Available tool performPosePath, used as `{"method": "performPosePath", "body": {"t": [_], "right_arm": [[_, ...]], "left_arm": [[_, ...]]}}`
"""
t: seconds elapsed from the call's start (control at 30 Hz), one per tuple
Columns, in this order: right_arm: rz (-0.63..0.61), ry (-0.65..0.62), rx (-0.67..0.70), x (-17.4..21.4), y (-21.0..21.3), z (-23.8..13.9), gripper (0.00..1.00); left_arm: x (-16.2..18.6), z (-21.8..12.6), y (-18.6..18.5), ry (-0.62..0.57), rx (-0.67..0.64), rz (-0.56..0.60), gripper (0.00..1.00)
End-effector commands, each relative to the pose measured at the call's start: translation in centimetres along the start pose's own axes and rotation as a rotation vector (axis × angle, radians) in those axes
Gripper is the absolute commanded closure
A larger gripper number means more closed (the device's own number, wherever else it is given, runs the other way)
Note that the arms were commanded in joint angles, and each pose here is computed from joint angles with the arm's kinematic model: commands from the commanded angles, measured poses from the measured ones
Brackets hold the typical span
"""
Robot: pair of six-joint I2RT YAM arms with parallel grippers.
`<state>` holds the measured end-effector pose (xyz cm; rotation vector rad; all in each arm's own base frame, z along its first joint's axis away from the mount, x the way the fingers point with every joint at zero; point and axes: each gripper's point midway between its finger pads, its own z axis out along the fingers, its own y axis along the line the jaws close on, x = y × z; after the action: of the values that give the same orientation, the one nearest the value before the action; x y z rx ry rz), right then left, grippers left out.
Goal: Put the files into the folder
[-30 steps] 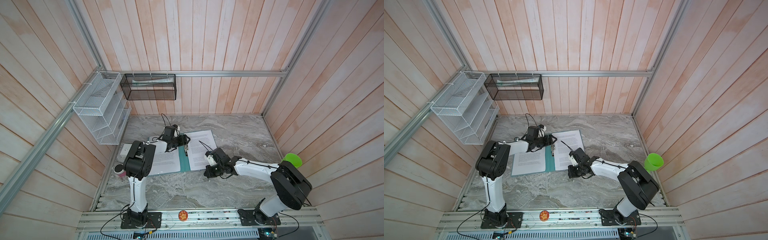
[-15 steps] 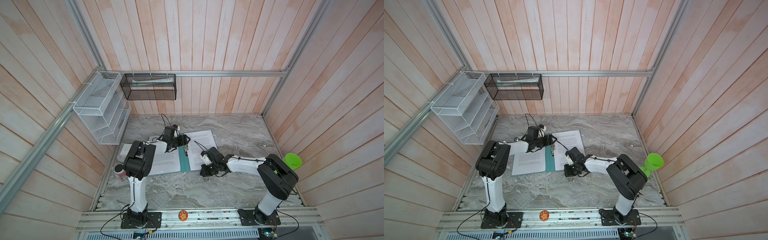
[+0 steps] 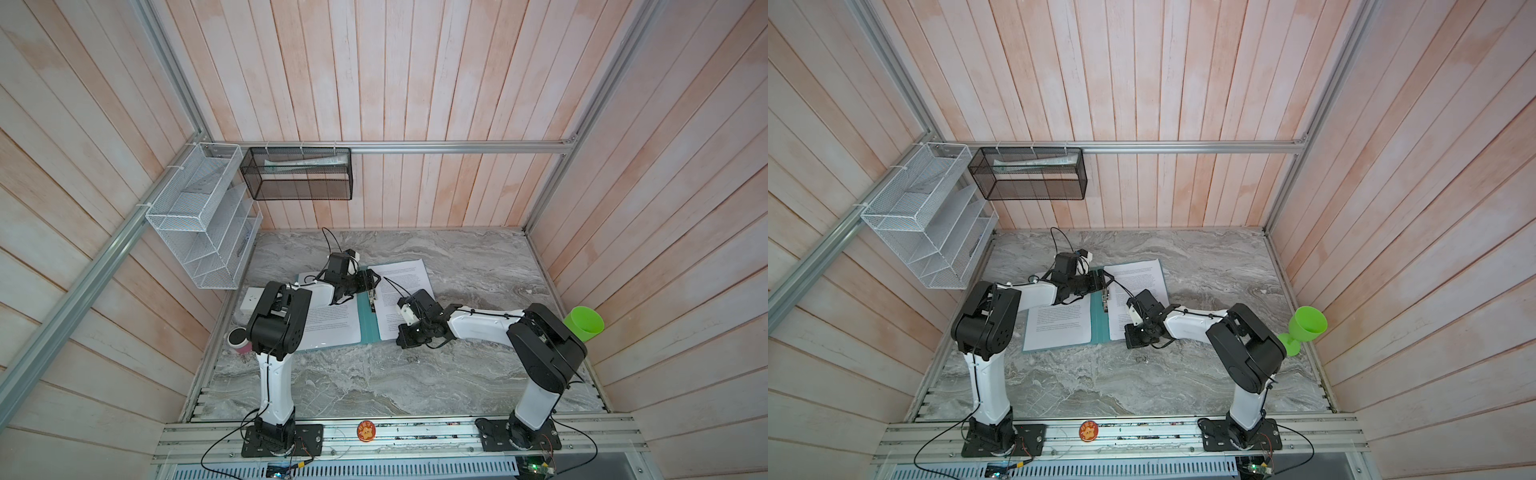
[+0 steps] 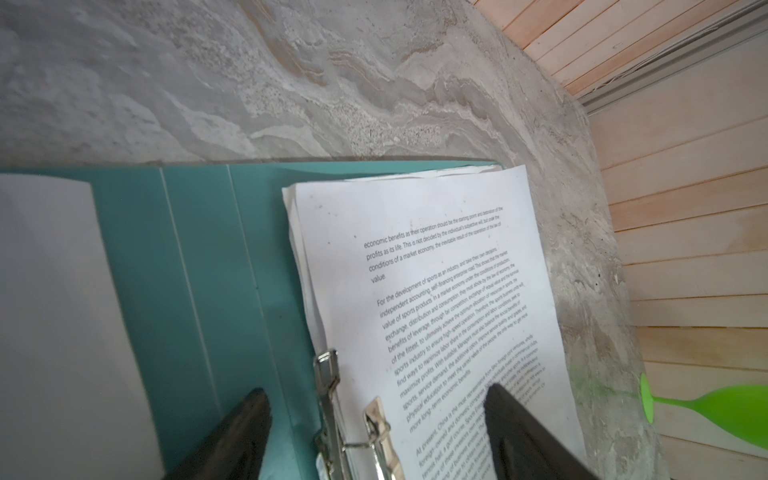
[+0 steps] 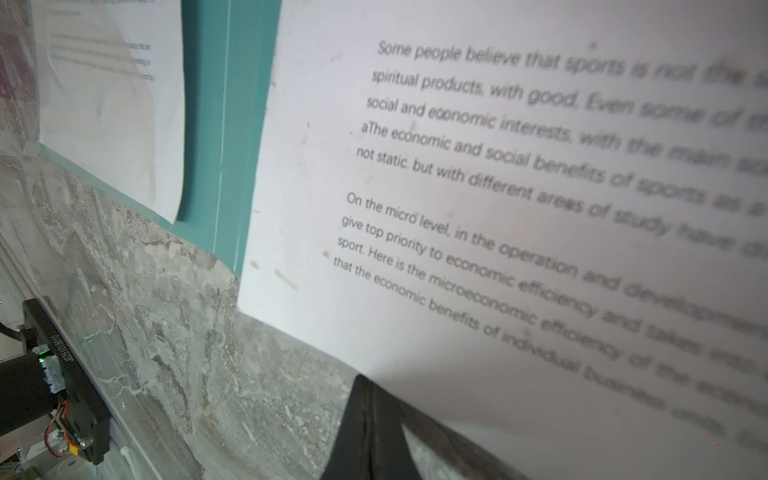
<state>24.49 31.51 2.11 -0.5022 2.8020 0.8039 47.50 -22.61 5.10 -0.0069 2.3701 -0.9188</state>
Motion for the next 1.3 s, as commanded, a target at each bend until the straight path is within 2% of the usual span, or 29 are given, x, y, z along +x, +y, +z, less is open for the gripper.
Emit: {"method": "performPosePath", "body": {"t": [0.0,0.57,0.77,0.93,1.27], "right_arm": [[0.007,0.048,0.074,1.0,-1.9,0.7,1.00],[-0.013,0.033,0.074,0.1,-1.6,0.9,1.00],[-0.029,-0.017,-0.028,-0.3,1.2,-1.8,1.00],[-0.056,-0.071,-0.062,-1.1,2.5,-4.3,1.00],[-0.029,-0.115,-0.102,-2.5,2.3,-5.1,1.00]], "left_arm": [[0.3,0.1,-0.2,0.005,0.010,0.005,0.17],[0.5,-0.1,-0.1,0.009,0.008,0.010,0.17],[0.0,-0.1,-0.3,0.002,0.009,0.023,0.17],[-0.6,0.4,-0.2,-0.004,0.006,0.040,0.17],[-1.2,1.4,-0.5,-0.001,0.059,0.026,0.25]]}}
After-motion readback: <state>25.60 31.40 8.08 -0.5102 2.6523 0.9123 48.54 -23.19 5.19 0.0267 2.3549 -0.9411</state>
